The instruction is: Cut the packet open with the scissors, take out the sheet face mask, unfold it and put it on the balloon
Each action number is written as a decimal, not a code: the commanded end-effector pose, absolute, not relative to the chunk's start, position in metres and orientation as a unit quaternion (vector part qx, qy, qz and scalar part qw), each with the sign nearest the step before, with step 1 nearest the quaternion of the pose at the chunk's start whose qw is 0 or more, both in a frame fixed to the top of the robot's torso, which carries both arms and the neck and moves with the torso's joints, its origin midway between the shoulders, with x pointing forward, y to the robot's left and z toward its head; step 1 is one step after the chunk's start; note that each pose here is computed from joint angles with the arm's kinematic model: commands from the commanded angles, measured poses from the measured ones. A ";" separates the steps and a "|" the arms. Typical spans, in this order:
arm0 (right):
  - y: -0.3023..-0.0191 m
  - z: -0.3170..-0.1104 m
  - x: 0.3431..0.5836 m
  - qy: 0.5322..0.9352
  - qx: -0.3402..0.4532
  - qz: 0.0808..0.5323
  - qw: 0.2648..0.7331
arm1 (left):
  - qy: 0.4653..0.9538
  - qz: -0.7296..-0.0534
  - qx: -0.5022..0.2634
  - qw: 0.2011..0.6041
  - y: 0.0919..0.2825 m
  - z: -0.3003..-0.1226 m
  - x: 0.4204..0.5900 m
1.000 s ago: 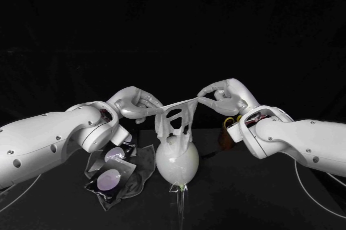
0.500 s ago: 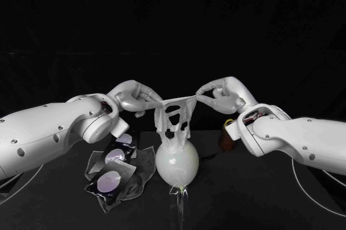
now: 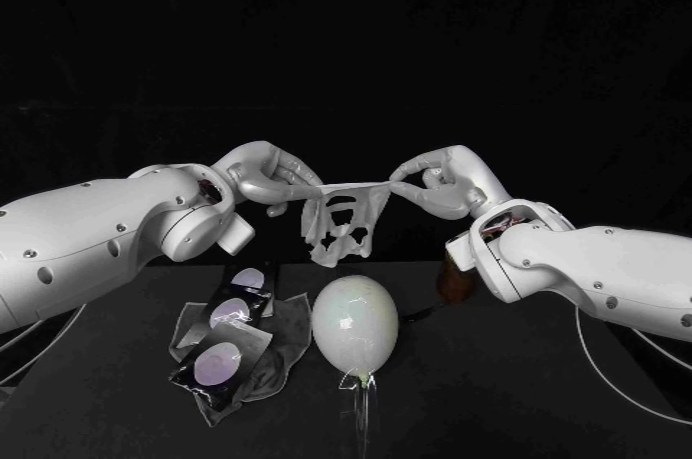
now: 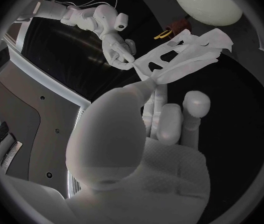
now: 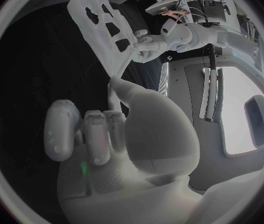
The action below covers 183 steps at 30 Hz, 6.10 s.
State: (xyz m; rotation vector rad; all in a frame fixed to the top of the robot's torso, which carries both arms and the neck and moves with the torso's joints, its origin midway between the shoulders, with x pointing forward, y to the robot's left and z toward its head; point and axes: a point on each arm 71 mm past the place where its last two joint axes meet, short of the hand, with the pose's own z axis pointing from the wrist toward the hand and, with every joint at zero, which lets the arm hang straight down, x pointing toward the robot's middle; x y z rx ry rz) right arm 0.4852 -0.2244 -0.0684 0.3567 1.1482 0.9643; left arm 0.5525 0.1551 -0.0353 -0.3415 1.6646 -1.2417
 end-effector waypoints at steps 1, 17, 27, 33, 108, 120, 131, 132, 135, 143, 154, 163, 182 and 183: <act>-0.225 -0.064 0.491 0.510 0.156 0.436 0.724 | 0.700 -0.510 -0.123 0.485 0.152 -0.032 0.557; -0.218 -0.063 0.524 0.517 0.149 0.420 0.731 | 0.715 -0.489 -0.088 0.491 0.142 -0.025 0.577; -0.222 -0.076 0.526 0.542 0.151 0.412 0.717 | 0.725 -0.490 -0.080 0.476 0.131 -0.031 0.577; -0.223 -0.088 0.525 0.556 0.153 0.405 0.710 | 0.733 -0.491 -0.077 0.463 0.124 -0.038 0.573; -0.242 -0.190 0.369 0.694 0.139 0.447 0.546 | 0.826 -0.485 -0.003 0.289 0.115 -0.145 0.439; -0.244 -0.199 0.375 0.688 0.153 0.424 0.569 | 0.839 -0.446 0.026 0.311 0.115 -0.160 0.440; -0.245 -0.203 0.375 0.697 0.147 0.418 0.563 | 0.844 -0.440 0.031 0.306 0.119 -0.164 0.438; -0.246 -0.203 0.375 0.699 0.147 0.418 0.562 | 0.844 -0.440 0.031 0.305 0.119 -0.164 0.438; -0.248 -0.205 0.375 0.702 0.147 0.414 0.561 | 0.844 -0.442 0.032 0.303 0.121 -0.164 0.437; -0.254 -0.212 0.376 0.725 0.150 0.402 0.539 | 0.840 -0.452 0.036 0.299 0.125 -0.163 0.433; -0.258 -0.220 0.374 0.762 0.136 0.382 0.506 | 0.846 -0.446 0.059 0.287 0.123 -0.165 0.427; -0.261 -0.223 0.373 0.772 0.122 0.366 0.505 | 0.851 -0.436 0.057 0.286 0.134 -0.167 0.429; -0.283 -0.212 0.391 0.701 0.213 0.372 0.570 | 0.825 -0.509 -0.070 0.238 0.181 -0.163 0.437; -0.283 -0.211 0.392 0.700 0.214 0.373 0.571 | 0.821 -0.514 -0.075 0.235 0.182 -0.162 0.437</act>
